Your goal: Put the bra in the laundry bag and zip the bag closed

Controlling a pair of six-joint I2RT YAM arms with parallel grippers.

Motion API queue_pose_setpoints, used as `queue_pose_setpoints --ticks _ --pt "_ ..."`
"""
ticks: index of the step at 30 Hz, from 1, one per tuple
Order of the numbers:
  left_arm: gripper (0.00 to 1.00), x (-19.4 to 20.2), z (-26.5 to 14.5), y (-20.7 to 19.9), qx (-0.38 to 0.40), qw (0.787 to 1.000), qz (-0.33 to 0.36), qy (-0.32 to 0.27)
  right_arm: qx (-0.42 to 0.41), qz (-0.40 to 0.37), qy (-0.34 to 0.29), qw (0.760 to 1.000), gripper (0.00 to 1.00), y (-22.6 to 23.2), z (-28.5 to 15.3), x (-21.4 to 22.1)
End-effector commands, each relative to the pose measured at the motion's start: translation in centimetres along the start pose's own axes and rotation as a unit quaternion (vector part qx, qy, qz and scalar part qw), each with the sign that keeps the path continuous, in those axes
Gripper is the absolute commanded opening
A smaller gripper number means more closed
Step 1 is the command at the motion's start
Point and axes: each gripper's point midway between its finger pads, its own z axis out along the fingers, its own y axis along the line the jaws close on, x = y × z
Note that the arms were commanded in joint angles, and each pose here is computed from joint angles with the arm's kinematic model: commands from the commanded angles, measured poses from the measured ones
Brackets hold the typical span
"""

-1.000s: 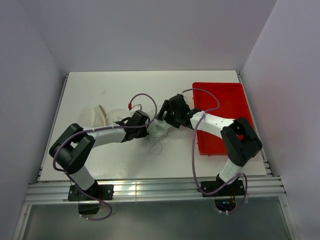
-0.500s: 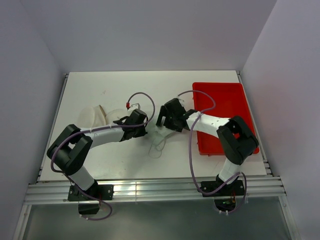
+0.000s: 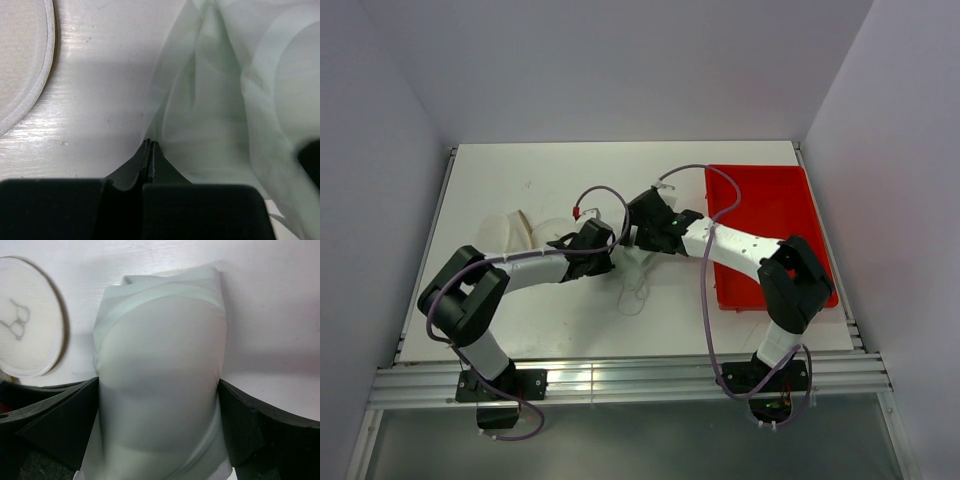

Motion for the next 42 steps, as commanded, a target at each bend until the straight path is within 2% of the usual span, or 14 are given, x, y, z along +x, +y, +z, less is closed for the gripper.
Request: queue_pose_setpoints --ticks 1,4,6,10,14,15,26,42 --pt "0.00 -0.7 -0.1 -1.0 0.023 1.000 -0.017 -0.010 0.023 -0.022 -0.044 0.999 1.00 0.0 -2.2 -2.3" --pt "0.00 -1.4 -1.2 -1.6 0.039 0.999 -0.022 -0.022 0.040 -0.029 -0.025 0.998 1.00 -0.2 -1.3 -1.5" --pt "0.00 -1.8 -1.8 -1.9 0.048 0.998 -0.024 -0.030 0.012 -0.020 -0.016 1.000 1.00 0.7 -0.9 -0.9" --pt "0.01 -2.6 -4.0 -2.8 0.080 0.995 -0.033 -0.042 0.008 -0.014 0.003 1.000 1.00 0.7 0.1 0.6" --pt "0.13 -3.4 -6.0 -4.1 0.128 0.989 -0.048 -0.059 0.007 -0.011 0.014 1.000 1.00 0.5 0.8 1.3" --pt "0.21 -3.4 -6.2 -4.0 0.131 0.988 -0.054 -0.060 0.005 -0.010 0.013 1.000 1.00 0.7 1.0 1.4" --pt "0.49 -3.5 -7.3 -5.8 0.182 0.978 -0.082 -0.057 0.005 0.006 0.025 1.000 1.00 0.2 2.3 2.8" --pt "0.43 0.0 -7.9 -5.0 0.220 0.964 -0.149 -0.017 -0.011 0.030 0.037 0.999 1.00 0.9 3.1 3.6"
